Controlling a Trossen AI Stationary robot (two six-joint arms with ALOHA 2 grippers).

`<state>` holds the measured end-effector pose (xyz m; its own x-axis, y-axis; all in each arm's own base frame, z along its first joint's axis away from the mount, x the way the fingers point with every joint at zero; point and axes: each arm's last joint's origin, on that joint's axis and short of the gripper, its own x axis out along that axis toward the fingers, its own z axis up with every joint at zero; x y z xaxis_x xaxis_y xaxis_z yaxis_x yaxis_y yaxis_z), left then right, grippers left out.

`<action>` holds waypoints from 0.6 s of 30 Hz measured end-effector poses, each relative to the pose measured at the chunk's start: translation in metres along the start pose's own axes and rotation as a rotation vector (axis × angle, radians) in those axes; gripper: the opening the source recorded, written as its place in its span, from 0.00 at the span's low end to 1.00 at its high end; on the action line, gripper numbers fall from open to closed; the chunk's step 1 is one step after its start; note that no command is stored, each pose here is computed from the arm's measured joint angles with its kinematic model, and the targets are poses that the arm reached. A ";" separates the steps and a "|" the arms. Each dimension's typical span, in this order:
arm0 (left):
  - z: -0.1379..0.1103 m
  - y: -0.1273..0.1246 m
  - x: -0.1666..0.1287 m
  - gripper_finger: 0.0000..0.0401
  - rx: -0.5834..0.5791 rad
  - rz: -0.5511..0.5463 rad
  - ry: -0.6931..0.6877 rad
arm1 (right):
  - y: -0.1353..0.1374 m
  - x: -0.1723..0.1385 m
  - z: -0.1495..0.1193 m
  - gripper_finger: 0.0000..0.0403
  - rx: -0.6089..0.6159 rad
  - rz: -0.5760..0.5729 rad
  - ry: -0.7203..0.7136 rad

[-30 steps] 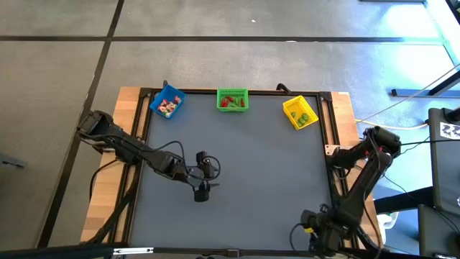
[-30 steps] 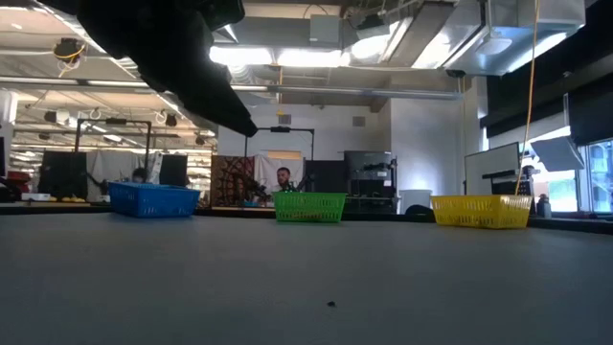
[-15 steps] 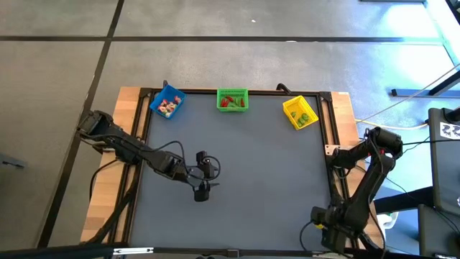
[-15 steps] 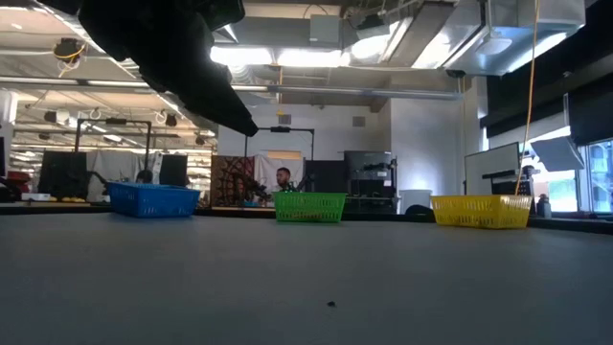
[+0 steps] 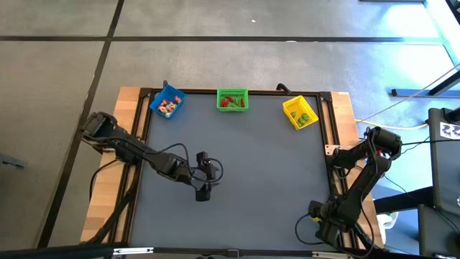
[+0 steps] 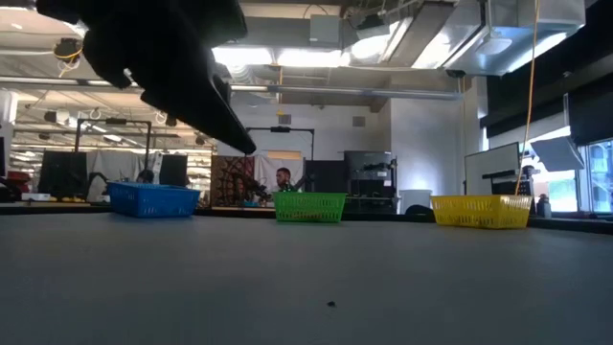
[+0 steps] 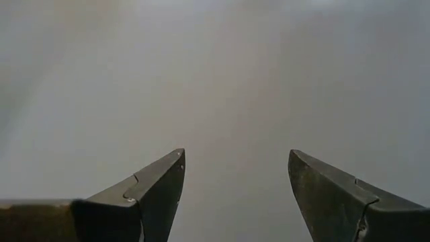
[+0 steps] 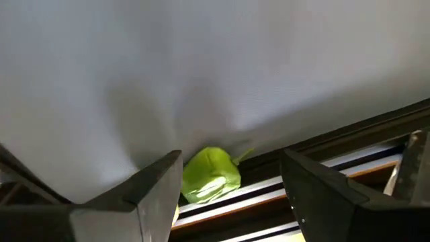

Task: Sort produce into baskets
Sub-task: Put the green chili pepper into the yellow bin

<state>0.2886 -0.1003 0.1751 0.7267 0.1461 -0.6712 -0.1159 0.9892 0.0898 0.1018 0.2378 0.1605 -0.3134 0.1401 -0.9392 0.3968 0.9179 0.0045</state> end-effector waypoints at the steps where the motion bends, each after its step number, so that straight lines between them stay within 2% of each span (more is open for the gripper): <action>1: -0.001 0.000 0.001 0.65 0.001 0.001 0.003 | 0.000 0.001 0.000 0.63 0.000 -0.001 0.001; 6: -0.002 -0.001 0.003 0.65 0.003 0.002 0.008 | -0.002 0.004 0.001 0.63 -0.017 0.003 0.015; 18: -0.001 -0.001 0.003 0.65 -0.001 0.000 0.004 | -0.001 0.004 0.008 0.60 -0.185 0.031 0.162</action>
<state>0.2898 -0.1012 0.1720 0.7243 0.1459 -0.6738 -0.1162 0.9892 0.0893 0.1069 0.2344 0.1544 -0.4434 0.2136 -0.8705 0.2487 0.9624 0.1094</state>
